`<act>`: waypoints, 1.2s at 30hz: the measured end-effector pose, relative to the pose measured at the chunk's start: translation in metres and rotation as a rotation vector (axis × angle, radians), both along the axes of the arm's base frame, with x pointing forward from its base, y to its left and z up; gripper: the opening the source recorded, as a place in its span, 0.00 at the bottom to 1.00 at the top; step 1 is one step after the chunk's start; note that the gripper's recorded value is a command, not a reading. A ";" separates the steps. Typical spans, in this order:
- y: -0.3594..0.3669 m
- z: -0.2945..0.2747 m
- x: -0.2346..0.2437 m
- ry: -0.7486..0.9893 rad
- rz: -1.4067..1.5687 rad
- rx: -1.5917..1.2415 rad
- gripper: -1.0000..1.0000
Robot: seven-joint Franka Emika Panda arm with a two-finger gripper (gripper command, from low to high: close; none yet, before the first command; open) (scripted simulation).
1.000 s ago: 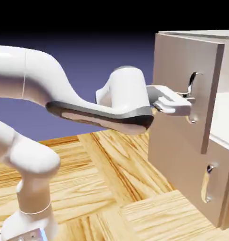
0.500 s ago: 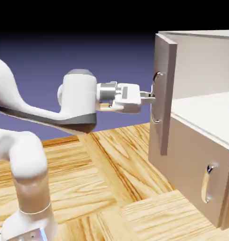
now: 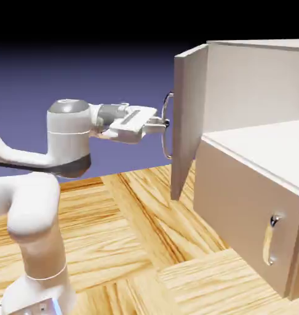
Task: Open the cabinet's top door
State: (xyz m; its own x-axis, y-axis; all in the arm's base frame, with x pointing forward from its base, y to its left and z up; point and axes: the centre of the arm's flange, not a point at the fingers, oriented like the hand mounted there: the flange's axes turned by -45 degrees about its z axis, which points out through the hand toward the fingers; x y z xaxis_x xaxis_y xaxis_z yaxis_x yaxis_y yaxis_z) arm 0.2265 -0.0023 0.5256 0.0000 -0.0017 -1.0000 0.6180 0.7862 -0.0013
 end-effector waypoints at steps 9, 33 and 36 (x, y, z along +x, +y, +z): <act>0.045 0.000 -0.028 0.000 -0.108 0.001 0.00; 0.262 0.000 -0.086 -0.001 -0.570 0.002 0.00; 0.291 0.000 -0.086 -0.001 -0.630 0.002 0.00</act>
